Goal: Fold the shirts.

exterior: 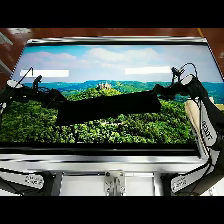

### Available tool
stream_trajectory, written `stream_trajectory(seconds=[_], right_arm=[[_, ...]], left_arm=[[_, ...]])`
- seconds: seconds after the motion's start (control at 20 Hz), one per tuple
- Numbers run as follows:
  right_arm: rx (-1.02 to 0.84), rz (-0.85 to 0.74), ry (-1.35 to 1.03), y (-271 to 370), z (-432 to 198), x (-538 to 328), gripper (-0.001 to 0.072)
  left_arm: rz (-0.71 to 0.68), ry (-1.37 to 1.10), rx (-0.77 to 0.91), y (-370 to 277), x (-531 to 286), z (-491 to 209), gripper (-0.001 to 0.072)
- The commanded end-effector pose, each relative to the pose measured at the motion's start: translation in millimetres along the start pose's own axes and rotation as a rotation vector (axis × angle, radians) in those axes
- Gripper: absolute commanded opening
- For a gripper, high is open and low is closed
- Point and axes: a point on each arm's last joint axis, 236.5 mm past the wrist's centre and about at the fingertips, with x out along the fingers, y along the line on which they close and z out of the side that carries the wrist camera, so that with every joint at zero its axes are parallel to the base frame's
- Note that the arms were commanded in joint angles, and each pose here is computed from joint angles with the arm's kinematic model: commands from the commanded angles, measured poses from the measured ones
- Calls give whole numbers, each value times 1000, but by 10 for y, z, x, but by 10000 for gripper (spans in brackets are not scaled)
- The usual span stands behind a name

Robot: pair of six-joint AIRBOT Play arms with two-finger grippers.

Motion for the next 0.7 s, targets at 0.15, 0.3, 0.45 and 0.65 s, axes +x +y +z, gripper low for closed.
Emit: stream_trajectory(seconds=[0.15,0.3,0.45,0.65], right_arm=[[135,4,145,-339,-310,-12,687],[178,66,176,-186,-386,205,686],[221,133,139,45,-304,376,448],[84,163,101,308,-225,201,67]], left_arm=[[-38,111,-15,-65,-150,-247,592],[-50,118,8,-172,-116,-275,591],[-89,122,28,-372,-34,-294,592],[-184,54,36,-807,124,-166,500]])
